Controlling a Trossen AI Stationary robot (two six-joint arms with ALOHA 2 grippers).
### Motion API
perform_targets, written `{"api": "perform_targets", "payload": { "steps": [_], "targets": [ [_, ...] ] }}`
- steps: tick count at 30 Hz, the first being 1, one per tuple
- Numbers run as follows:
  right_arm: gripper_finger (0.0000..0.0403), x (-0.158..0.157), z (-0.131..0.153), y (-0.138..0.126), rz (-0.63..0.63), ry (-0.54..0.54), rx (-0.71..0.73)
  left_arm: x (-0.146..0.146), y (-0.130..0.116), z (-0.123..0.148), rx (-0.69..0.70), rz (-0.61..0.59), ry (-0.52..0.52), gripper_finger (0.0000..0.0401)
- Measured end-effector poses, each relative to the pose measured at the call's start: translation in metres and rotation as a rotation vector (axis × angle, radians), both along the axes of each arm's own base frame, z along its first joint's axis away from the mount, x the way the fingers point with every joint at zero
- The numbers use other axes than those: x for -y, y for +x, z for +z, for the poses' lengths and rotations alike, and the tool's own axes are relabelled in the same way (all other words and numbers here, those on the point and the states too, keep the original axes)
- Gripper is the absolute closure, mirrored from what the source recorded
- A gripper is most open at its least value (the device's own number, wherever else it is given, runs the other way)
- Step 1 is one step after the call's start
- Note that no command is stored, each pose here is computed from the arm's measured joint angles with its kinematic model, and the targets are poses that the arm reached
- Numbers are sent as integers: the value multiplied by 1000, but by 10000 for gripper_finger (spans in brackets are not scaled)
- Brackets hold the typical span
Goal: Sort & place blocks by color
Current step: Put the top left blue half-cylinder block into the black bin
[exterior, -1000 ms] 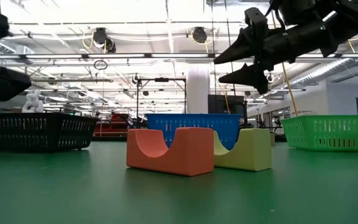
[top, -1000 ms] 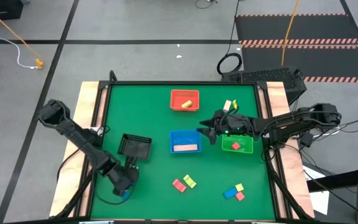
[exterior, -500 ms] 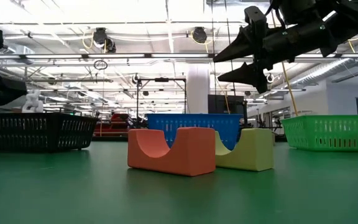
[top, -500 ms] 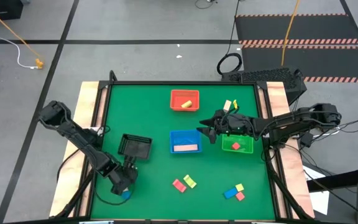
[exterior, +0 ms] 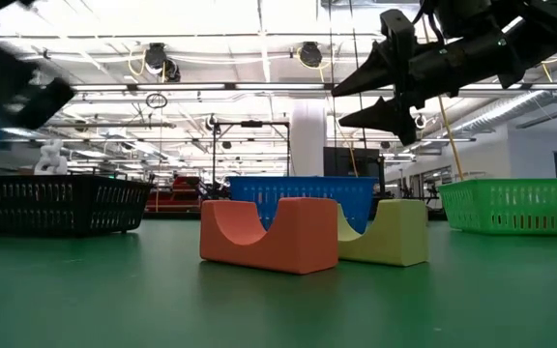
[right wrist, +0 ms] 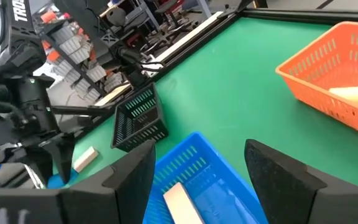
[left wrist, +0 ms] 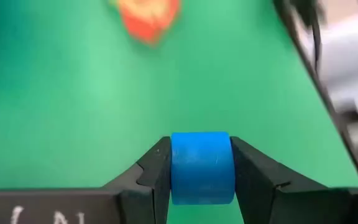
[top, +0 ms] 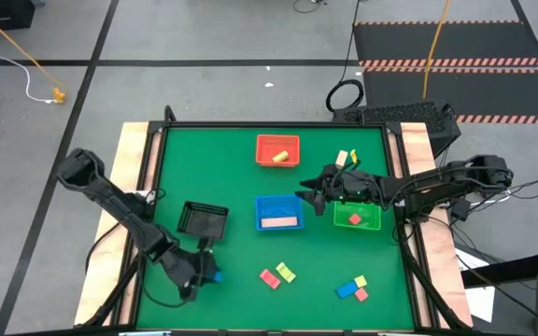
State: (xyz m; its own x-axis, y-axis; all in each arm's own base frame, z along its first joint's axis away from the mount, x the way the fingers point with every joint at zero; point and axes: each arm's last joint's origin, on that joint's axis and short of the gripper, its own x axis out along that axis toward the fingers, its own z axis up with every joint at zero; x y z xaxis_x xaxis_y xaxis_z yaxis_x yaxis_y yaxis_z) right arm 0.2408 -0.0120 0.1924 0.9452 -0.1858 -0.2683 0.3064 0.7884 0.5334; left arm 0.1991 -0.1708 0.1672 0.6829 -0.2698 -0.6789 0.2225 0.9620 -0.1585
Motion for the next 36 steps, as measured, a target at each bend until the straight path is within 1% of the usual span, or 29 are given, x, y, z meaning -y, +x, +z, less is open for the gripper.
{"api": "perform_targets", "payload": {
  "steps": [3, 6, 9, 14, 18, 23, 27, 30, 34, 36],
  "targets": [
    [163, 0, 2, -1, -3, 9, 9, -9, 8, 12, 148, 184, 29, 271],
    [163, 2, 4, -2, -7, 2, 17, -22, 14, 19, 216, 333, 54, 271],
    [163, 4, 10, -5, -15, -16, 41, -34, 19, 25, 250, 429, 55, 271],
    [163, 11, 20, -11, -36, -51, 76, -53, 25, 28, 243, 517, 57, 271],
    [163, 19, 26, -17, -73, -57, 83, -72, 23, 26, 165, 615, 82, 271],
    [163, 29, 24, -26, -129, -45, 18, -98, 6, 23, 14, 791, 96, 271],
    [163, 36, 15, -33, -194, -50, -98, -110, -9, 24, -118, 892, 21, 271],
    [163, 41, 6, -39, -253, -87, -223, -113, -18, 23, -224, 942, -57, 270],
    [163, 45, -2, -46, -308, -112, -335, -112, -21, 18, -335, 963, -120, 270],
    [163, 46, -4, -47, -314, -123, -368, -111, -20, 15, -364, 962, -118, 269]
  ]
}}
